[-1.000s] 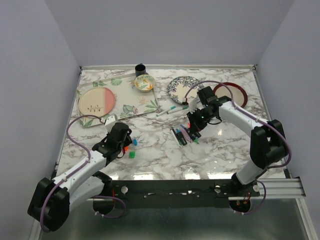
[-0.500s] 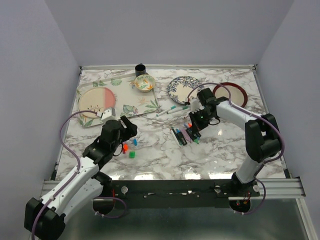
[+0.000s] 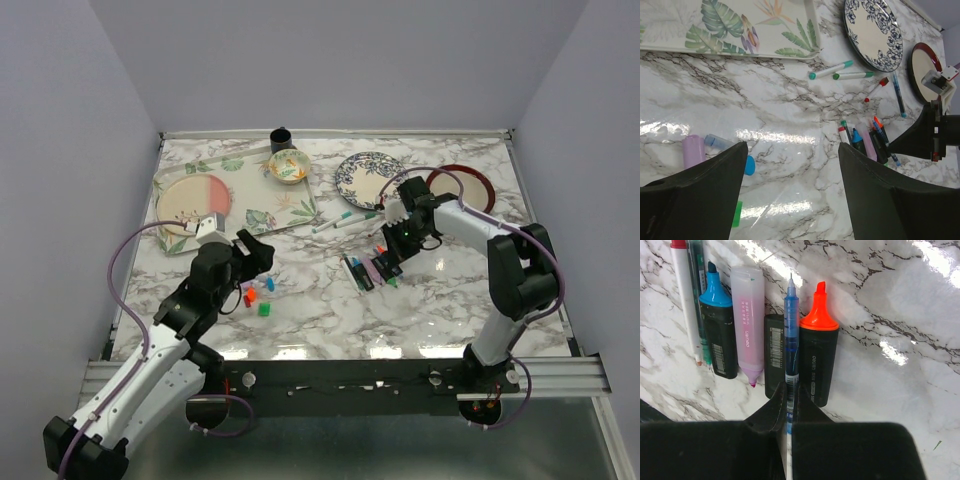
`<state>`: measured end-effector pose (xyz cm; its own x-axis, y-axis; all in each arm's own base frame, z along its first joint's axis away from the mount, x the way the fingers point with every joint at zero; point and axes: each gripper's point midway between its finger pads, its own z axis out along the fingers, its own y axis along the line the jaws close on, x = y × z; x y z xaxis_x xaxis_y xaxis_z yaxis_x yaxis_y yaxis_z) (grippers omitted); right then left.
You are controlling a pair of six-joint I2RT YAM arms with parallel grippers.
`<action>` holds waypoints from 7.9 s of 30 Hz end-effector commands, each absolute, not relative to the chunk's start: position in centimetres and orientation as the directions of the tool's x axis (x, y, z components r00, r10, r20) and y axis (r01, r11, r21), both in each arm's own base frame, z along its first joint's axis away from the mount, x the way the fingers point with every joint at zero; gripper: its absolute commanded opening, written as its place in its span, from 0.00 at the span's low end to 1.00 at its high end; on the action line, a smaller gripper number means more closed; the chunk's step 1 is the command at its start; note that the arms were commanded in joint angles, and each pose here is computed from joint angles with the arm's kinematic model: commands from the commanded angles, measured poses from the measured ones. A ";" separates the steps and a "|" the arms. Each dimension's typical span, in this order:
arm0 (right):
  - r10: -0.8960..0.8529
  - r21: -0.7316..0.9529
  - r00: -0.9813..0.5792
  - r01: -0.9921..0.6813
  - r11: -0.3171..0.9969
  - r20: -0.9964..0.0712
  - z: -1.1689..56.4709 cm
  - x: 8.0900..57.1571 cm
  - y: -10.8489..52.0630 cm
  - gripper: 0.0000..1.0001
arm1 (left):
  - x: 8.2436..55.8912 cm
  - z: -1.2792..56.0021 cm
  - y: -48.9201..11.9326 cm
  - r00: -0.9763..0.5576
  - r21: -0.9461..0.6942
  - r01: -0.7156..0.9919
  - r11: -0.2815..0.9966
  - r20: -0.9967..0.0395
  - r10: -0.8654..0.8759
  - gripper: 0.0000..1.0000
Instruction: Open the pen caps
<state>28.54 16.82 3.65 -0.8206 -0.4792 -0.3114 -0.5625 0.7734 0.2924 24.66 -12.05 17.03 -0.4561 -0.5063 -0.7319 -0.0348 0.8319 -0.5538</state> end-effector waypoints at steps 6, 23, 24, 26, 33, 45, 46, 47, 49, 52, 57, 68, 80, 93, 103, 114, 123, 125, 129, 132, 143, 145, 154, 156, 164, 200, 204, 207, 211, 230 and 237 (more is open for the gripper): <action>-0.501 0.258 -0.820 -0.565 0.783 -0.276 2.7 28.3 15.9 0.23 | 24.4 19.5 -12.3 -0.445 -0.551 0.018 0.834 -0.752 -0.487 0.82; -0.431 0.226 -0.772 -0.576 0.786 -0.468 8.9 31.7 14.0 0.36 | 24.1 27.0 -12.7 -0.399 -0.421 0.203 0.884 -0.860 -0.318 0.90; -0.408 0.213 -0.772 -0.558 0.802 -0.487 9.2 32.8 12.8 0.38 | 24.0 27.6 -12.6 -0.389 -0.393 0.219 0.893 -0.875 -0.289 0.92; -0.400 0.185 -0.764 -0.549 0.815 -0.505 9.7 34.4 11.8 0.43 | 24.1 27.6 -12.2 -0.374 -0.321 0.240 0.916 -0.901 -0.218 0.93; -0.464 0.072 -0.755 -0.554 0.829 -0.464 8.0 38.7 9.3 0.48 | 24.4 23.4 -11.6 -0.384 -0.231 0.248 0.941 -0.915 -0.124 0.95; -0.515 -0.024 -0.784 -0.542 0.840 -0.347 4.3 42.0 7.3 0.42 | 24.9 23.3 -11.0 -0.376 -0.225 0.225 0.948 -0.918 -0.128 0.97; -0.516 -0.026 -0.785 -0.541 0.841 -0.343 4.1 42.2 7.3 0.41 | 24.9 23.3 -11.0 -0.375 -0.225 0.224 0.948 -0.918 -0.130 0.97; -0.515 -0.023 -0.791 -0.539 0.842 -0.331 3.6 42.3 7.2 0.39 | 24.9 23.4 -10.9 -0.374 -0.226 0.224 0.948 -0.918 -0.131 0.97; -0.519 -0.021 -0.796 -0.540 0.841 -0.311 3.0 42.2 7.1 0.38 | 24.9 23.4 -10.9 -0.371 -0.227 0.224 0.948 -0.919 -0.133 0.97; -0.521 0.000 -0.802 -0.545 0.839 -0.293 2.6 42.3 7.4 0.33 | 24.8 23.5 -10.9 -0.369 -0.230 0.227 0.946 -0.920 -0.135 0.97; -0.528 0.010 -0.806 -0.551 0.835 -0.267 2.4 42.1 7.9 0.28 | 24.9 23.5 -10.9 -0.369 -0.234 0.229 0.945 -0.919 -0.138 0.97; -0.553 0.041 -0.820 -0.564 0.825 -0.146 1.6 41.1 8.5 0.37 | 24.9 23.5 -10.8 -0.369 -0.238 0.228 0.944 -0.918 -0.142 0.97; -0.542 0.119 -0.823 -0.563 0.818 -0.167 2.3 40.5 10.1 0.41 | 24.9 23.5 -10.8 -0.370 -0.239 0.228 0.944 -0.918 -0.144 0.97; -0.511 0.156 -0.833 -0.545 0.824 -0.213 3.6 40.9 11.2 0.50 | 25.0 23.5 -10.8 -0.372 -0.242 0.227 0.943 -0.917 -0.146 0.98; -0.506 0.085 -0.849 -0.522 0.849 -0.153 2.0 40.7 11.0 0.39 | 25.1 23.3 -10.7 -0.375 -0.243 0.224 0.944 -0.916 -0.146 0.98; -0.511 0.040 -0.859 -0.512 0.858 -0.028 0.8 38.8 9.9 0.24 | 25.1 23.5 -10.7 -0.371 -0.247 0.227 0.942 -0.916 -0.151 0.98; -0.508 0.083 -0.861 -0.506 0.858 0.002 0.4 36.0 9.5 0.01 | 24.5 24.3 -11.4 -0.350 -0.269 0.279 0.922 -0.923 -0.163 0.98; -0.501 0.092 -0.865 -0.499 0.862 -0.003 0.6 35.0 9.0 0.01 | 24.3 24.3 -11.9 -0.349 -0.281 0.302 0.911 -0.922 -0.169 0.99; -0.494 0.128 -0.864 -0.503 0.855 -0.096 2.2 34.3 9.2 0.01 | 23.9 24.7 -14.3 -0.387 -0.398 0.373 0.838 -0.888 -0.249 0.99; -0.504 0.245 -0.830 -0.554 0.796 -0.239 5.4 32.9 11.7 0.00 | 23.5 24.3 -17.5 -0.452 -0.523 0.456 0.720 -0.833 -0.319 0.99; -0.419 0.653 -0.719 -0.688 0.316 -0.554 14.9 26.0 20.4 0.01 | 24.9 23.2 -24.8 -0.584 -0.852 0.372 0.369 -0.524 -0.620 0.98; -0.416 0.674 -0.712 -0.690 0.263 -0.566 15.7 25.2 21.1 0.01 | 26.3 23.8 -25.5 -0.553 -0.854 0.344 0.391 -0.521 -0.651 0.96; -0.428 0.683 -0.689 -0.703 0.197 -0.585 16.6 24.0 22.2 0.01 | 29.3 20.5 -30.6 -0.626 -0.884 0.188 0.427 -0.443 -0.642 0.73; -0.432 0.682 -0.690 -0.702 0.205 -0.581 16.5 24.0 22.3 0.00 | 29.8 20.0 -31.5 -0.631 -0.878 0.174 0.445 -0.446 -0.635 0.73; -0.471 0.656 -0.683 -0.711 0.253 -0.558 15.1 24.1 22.6 0.01 | 30.3 20.0 -33.7 -0.638 -0.865 0.166 0.473 -0.460 -0.618 0.72; -0.625 0.492 -0.579 -0.804 0.333 -0.523 12.1 23.2 23.8 0.01 | 30.3 14.3 -13.8 -0.482 -0.648 -0.159 0.744 -0.607 -0.632 0.00; -0.628 0.493 -0.585 -0.800 0.342 -0.513 11.8 23.4 23.8 0.01 | 28.0 11.8 -11.0 -0.489 -0.553 -0.244 0.797 -0.639 -0.593 0.00; -0.630 0.494 -0.588 -0.798 0.347 -0.507 11.6 23.4 23.7 0.01 | 26.9 10.4 -10.2 -0.503 -0.519 -0.269 0.812 -0.643 -0.578 0.00; -0.631 0.487 -0.587 -0.799 0.353 -0.506 11.5 23.6 23.7 0.01 | 25.9 8.4 -9.8 -0.553 -0.466 -0.283 0.838 -0.635 -0.540 0.04; -0.602 0.433 -0.646 -0.763 0.480 -0.470 10.4 25.8 21.9 0.00 | 25.4 4.9 -9.4 -0.629 -0.364 -0.296 0.883 -0.621 -0.467 0.40; -0.578 0.293 -0.698 -0.709 0.642 -0.423 8.4 28.7 18.8 0.01 | 25.9 6.9 -9.5 -0.594 -0.400 -0.275 0.874 -0.645 -0.482 0.53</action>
